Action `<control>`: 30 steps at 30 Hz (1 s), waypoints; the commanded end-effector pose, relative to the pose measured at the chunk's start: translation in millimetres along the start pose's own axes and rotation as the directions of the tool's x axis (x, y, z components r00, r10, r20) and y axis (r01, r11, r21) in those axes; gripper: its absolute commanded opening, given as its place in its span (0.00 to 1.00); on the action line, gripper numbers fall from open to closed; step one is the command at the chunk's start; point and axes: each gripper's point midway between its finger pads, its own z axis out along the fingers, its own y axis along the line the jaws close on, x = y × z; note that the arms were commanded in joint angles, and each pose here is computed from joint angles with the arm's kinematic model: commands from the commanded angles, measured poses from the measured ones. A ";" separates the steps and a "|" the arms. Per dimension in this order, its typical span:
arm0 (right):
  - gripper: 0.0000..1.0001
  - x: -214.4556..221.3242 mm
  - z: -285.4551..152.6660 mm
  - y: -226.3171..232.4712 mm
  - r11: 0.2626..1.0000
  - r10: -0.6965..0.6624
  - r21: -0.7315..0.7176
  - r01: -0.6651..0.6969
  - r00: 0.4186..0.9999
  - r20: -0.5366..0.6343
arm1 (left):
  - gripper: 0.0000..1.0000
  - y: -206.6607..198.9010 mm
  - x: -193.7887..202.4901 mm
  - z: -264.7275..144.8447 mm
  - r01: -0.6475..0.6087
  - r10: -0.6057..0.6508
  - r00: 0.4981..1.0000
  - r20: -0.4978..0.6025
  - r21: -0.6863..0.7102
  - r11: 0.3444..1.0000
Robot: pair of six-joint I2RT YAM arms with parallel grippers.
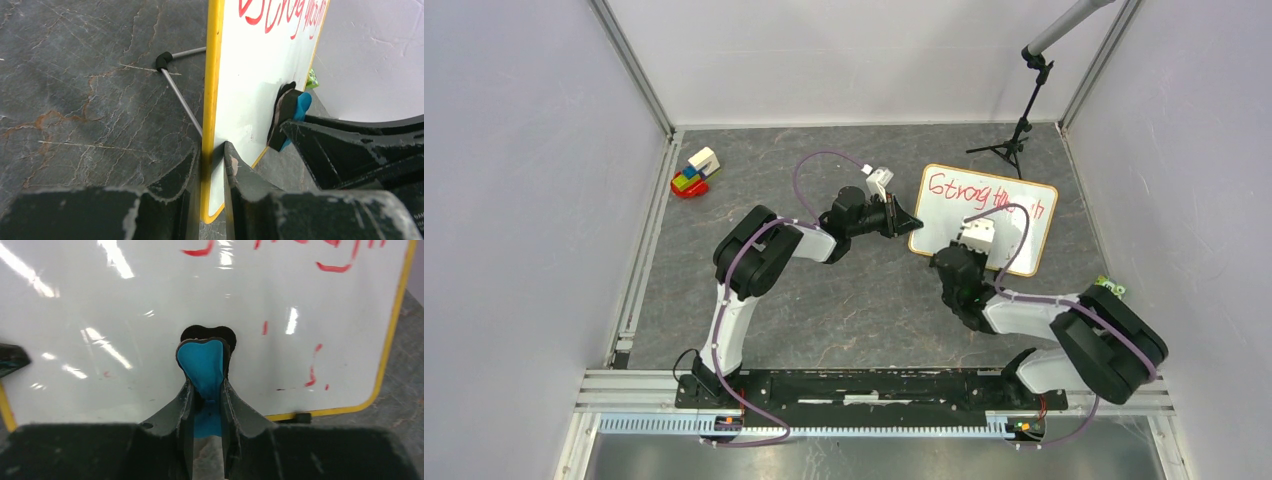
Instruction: Erase the whiteboard
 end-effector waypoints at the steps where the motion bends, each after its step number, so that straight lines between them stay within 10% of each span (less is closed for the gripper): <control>1: 0.00 -25.0 0.0 37.7 0.994 0.091 -0.062 -0.088 0.995 0.044 | 0.02 3.6 -11.8 -5.0 -0.050 0.051 0.998 0.028 -0.043 0.998; 16: 0.00 16.6 11.8 -78.9 0.960 0.134 0.251 -0.127 0.991 -0.011 | 0.02 2.2 -12.7 -8.8 -0.056 0.058 0.998 0.030 -0.045 0.997; 30: 0.00 -36.0 6.0 41.8 0.988 0.111 -0.109 -0.107 0.993 0.039 | 0.02 3.7 -10.5 -6.8 -0.059 0.060 0.998 0.017 -0.047 0.997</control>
